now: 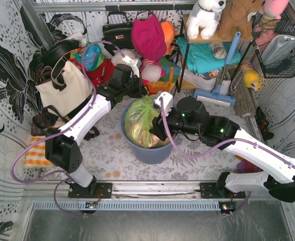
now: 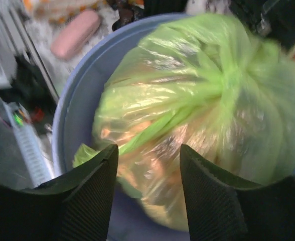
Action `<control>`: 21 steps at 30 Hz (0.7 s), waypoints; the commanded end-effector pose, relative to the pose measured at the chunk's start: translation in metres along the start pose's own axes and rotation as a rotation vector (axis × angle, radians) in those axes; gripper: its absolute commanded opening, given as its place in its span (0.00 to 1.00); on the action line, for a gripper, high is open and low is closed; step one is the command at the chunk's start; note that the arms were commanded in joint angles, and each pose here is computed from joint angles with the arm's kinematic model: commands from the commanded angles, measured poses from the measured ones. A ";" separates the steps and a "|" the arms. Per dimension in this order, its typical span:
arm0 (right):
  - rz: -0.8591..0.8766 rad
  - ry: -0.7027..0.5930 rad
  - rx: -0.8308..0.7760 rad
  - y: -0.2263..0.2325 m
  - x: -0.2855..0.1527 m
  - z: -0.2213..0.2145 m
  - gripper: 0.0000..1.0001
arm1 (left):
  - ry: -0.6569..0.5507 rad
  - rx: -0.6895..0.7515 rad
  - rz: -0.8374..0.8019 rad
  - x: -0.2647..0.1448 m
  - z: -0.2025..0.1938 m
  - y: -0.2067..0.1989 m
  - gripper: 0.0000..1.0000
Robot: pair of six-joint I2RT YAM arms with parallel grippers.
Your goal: Tie the trash bag
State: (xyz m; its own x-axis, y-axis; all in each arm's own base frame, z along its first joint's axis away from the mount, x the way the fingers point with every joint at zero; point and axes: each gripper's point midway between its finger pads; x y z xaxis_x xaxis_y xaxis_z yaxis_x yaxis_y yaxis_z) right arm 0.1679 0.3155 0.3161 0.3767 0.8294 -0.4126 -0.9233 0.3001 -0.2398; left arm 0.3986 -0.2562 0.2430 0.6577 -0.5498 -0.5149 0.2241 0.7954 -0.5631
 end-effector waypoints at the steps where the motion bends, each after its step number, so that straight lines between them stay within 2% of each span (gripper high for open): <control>1: -0.208 0.037 0.679 -0.008 -0.008 -0.002 0.52 | -0.006 0.025 -0.005 -0.002 0.002 -0.002 0.00; 4: -0.185 0.069 0.934 0.011 -0.008 -0.013 0.51 | -0.006 0.019 -0.018 -0.002 0.000 -0.003 0.00; 9: -0.080 0.066 1.199 0.036 0.004 -0.012 0.46 | -0.008 0.018 -0.035 -0.003 -0.001 -0.006 0.00; 14: -0.046 0.077 1.264 0.044 0.019 -0.015 0.42 | -0.006 0.015 -0.052 -0.003 -0.003 -0.008 0.00; 21: -0.057 0.066 1.279 0.042 0.031 -0.018 0.27 | -0.006 0.019 -0.057 -0.003 -0.005 -0.007 0.00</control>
State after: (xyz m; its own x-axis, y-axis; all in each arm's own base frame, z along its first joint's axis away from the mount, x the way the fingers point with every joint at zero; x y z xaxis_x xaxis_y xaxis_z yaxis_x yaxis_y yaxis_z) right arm 0.1385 0.3362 0.2730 0.3819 0.7703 -0.5107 -0.3362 0.6305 0.6996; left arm 0.3939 -0.2595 0.2374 0.6401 -0.5735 -0.5113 0.2388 0.7810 -0.5770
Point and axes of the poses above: each gripper's point midway between its finger pads, its own x axis out along the fingers, its own y axis along the line the jaws close on, z = x × y, and after that the axes turned 11 degrees about -x, right-handed
